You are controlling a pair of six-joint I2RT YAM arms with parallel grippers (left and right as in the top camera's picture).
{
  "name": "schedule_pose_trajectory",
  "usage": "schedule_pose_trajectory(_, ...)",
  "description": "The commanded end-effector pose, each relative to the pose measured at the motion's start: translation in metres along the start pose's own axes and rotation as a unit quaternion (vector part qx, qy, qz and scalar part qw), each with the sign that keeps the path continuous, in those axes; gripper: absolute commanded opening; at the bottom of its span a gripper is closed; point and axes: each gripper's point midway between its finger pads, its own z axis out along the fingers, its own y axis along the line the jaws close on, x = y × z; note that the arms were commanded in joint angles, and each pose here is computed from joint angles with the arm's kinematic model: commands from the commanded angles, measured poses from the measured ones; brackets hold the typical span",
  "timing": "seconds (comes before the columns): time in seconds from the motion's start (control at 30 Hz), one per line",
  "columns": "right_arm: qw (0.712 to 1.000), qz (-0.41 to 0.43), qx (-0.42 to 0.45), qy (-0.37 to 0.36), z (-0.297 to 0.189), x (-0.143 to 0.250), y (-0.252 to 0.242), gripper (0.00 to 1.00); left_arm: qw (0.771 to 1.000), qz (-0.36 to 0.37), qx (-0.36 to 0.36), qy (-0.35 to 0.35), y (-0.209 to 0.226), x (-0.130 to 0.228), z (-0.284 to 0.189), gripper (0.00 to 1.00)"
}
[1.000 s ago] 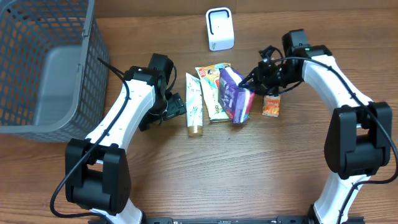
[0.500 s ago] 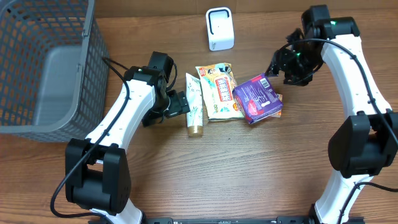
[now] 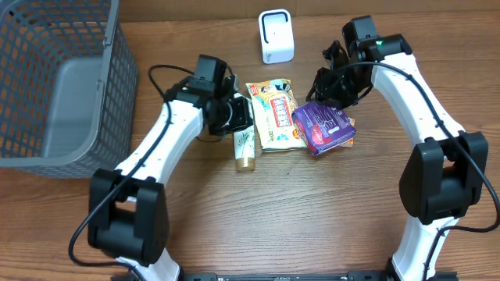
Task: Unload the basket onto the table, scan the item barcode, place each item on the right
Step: 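Grasp the purple package with the right gripper and lift it, then lower the purple package flat right of the snack bag and release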
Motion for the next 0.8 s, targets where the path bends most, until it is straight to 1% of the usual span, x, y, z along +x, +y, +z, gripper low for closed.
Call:
schedule_pose_trajectory(0.0, 1.000, 0.019, -0.004, 0.009, 0.009, 0.003, -0.005, 0.29, 0.999, -0.010, 0.007, 0.035, -0.010, 0.014, 0.034, 0.04)
schedule_pose_trajectory(0.1, 1.000, 0.020, -0.003, 0.011, 0.011, 0.004, -0.006, 0.28, 0.999, -0.004, -0.001, 0.046, -0.010, 0.020, 0.054, 0.04)
schedule_pose_trajectory(0.17, 1.000, 0.020, -0.003, 0.011, 0.011, 0.004, -0.006, 0.28, 0.999, -0.012, -0.032, 0.042, 0.002, 0.020, 0.060, 0.04)
schedule_pose_trajectory(0.23, 1.000, 0.019, 0.005, 0.010, 0.011, 0.004, -0.009, 0.28, 0.994, -0.028, -0.106, 0.021, 0.031, 0.015, 0.056, 0.04)
schedule_pose_trajectory(0.33, 1.000, 0.018, 0.019, 0.007, 0.012, 0.003, -0.013, 0.28, 0.984, -0.036, -0.173, 0.003, 0.058, 0.008, 0.044, 0.04)
schedule_pose_trajectory(0.4, 1.000, 0.017, 0.019, 0.007, 0.012, 0.003, -0.013, 0.28, 0.978, -0.040, -0.203, -0.007, 0.070, 0.003, 0.036, 0.04)
schedule_pose_trajectory(0.43, 1.000, 0.017, 0.019, 0.008, 0.013, 0.004, -0.012, 0.29, 0.970, -0.052, -0.236, -0.019, 0.083, -0.003, 0.026, 0.04)
schedule_pose_trajectory(0.47, 1.000, 0.016, 0.019, 0.009, 0.013, 0.004, -0.011, 0.29, 0.966, -0.056, -0.251, -0.024, 0.089, -0.006, 0.020, 0.04)
schedule_pose_trajectory(0.6, 1.000, 0.006, 0.018, 0.012, 0.018, 0.007, -0.004, 0.29, 0.966, -0.058, -0.252, -0.028, 0.087, -0.016, 0.008, 0.04)
schedule_pose_trajectory(0.7, 1.000, -0.023, 0.012, 0.008, 0.026, 0.009, 0.012, 0.29, 0.976, -0.042, -0.210, -0.023, 0.064, -0.022, 0.007, 0.04)
schedule_pose_trajectory(0.73, 0.999, -0.045, 0.006, 0.003, 0.032, 0.009, 0.027, 0.29, 0.985, -0.034, -0.171, -0.019, 0.043, -0.027, 0.007, 0.04)
schedule_pose_trajectory(0.77, 0.998, -0.057, 0.003, -0.002, 0.036, 0.009, 0.035, 0.29, 0.987, -0.032, -0.157, -0.019, 0.036, -0.029, 0.006, 0.04)
